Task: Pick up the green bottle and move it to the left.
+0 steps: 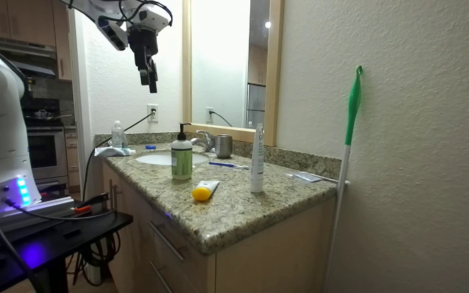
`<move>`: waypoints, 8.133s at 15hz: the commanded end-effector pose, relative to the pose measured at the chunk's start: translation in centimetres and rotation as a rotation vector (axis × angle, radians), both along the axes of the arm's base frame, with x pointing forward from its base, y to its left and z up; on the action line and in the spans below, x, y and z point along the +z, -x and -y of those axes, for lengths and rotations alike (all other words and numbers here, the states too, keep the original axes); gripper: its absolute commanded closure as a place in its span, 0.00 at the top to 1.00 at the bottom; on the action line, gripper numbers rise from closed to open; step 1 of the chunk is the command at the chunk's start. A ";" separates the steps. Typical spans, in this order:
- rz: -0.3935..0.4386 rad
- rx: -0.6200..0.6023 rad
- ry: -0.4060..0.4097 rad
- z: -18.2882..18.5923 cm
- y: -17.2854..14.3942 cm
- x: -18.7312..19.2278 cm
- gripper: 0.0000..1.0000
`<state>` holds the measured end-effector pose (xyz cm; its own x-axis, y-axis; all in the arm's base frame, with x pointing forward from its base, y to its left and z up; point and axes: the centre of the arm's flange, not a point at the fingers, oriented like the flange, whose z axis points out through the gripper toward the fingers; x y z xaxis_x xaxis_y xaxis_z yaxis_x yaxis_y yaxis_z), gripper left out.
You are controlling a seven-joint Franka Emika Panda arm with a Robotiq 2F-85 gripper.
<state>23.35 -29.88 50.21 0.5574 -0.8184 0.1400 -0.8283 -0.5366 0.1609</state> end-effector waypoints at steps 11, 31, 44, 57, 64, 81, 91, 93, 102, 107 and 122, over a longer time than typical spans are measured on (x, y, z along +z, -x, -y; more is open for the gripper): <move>0.352 -0.101 -0.062 6.1 -3.1 -8.2 1.00; 0.160 -0.027 -0.076 8.1 -3.8 -12.3 1.00; 0.098 0.016 -0.080 7.6 -4.2 -12.0 0.32; 0.301 0.044 -0.155 8.7 -3.5 -9.2 0.05; 0.464 0.155 -0.231 3.6 -5.8 -1.1 0.05; 0.317 -0.188 -0.366 6.7 0.5 -5.3 1.00; 0.209 -0.353 -0.161 8.3 -4.0 -10.6 1.00; 0.207 -0.350 -0.159 8.2 -4.5 -11.0 1.00; 0.130 -0.373 -0.187 8.9 -3.9 -14.2 1.00; 0.120 -0.376 -0.203 9.1 -4.3 -15.3 1.00; 0.157 -0.348 -0.153 9.2 -4.0 -14.2 0.11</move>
<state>27.59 -38.87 36.15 0.2136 -0.9765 0.0290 -0.9763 -0.2145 -0.0297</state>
